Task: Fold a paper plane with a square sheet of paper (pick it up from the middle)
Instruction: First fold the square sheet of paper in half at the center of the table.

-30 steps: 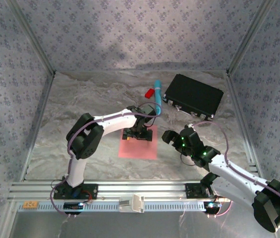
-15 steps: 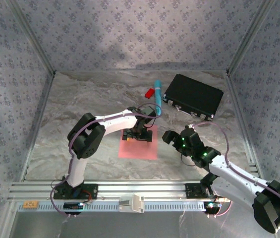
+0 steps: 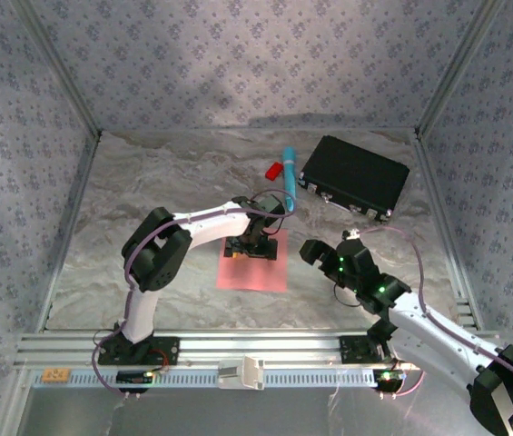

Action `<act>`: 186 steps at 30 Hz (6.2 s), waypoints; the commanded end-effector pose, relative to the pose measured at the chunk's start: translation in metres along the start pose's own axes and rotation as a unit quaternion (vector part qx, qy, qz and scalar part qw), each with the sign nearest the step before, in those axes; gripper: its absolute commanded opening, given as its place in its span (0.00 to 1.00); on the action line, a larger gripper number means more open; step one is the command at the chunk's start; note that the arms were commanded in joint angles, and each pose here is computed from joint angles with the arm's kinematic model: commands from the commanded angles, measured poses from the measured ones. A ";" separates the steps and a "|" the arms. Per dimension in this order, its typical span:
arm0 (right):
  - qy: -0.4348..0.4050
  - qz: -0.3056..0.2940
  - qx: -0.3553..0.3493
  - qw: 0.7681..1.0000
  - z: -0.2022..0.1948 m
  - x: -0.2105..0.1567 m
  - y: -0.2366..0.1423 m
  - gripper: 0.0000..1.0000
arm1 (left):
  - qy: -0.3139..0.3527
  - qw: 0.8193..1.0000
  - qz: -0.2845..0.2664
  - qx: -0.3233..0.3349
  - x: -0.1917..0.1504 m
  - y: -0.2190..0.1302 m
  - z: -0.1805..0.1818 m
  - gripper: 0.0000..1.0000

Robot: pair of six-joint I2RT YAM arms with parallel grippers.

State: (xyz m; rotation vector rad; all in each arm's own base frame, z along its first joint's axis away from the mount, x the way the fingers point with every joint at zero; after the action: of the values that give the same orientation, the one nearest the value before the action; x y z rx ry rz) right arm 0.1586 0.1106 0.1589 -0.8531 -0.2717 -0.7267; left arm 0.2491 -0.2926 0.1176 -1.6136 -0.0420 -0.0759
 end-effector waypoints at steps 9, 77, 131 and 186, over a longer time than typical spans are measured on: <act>0.012 -0.021 -0.078 0.997 -0.002 0.007 -0.006 0.99 | 0.021 0.999 -0.013 -0.030 -0.010 -0.006 0.002 0.78; 0.016 0.082 0.033 0.996 0.004 0.025 0.016 0.88 | -0.185 0.874 -0.054 -0.446 -0.011 0.011 0.047 0.43; 0.000 0.126 0.003 0.992 0.019 0.015 0.045 0.89 | -0.061 0.966 -0.050 -0.245 -0.012 0.005 0.069 0.52; 0.000 0.129 -0.019 0.991 0.014 0.010 0.045 0.91 | 0.004 0.997 0.023 -0.074 0.001 0.033 0.055 0.59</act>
State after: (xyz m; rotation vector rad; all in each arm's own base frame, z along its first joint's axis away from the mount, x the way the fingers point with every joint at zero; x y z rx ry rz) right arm 0.1949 0.1349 0.1420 -0.8969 -0.1509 -0.4790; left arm 0.2563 -0.2453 0.1162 -1.8587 -0.0116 -0.0809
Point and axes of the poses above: each hand's point on the last joint's axis, 136 mm out from that joint toward the fingers, its own y axis out along the fingers, its own z axis along the line the jaws close on, x = y × z, the point moved 10 cm from there along -y, back along the fingers, and after that the axes turned 5 degrees about -y, right-handed, at the moved point
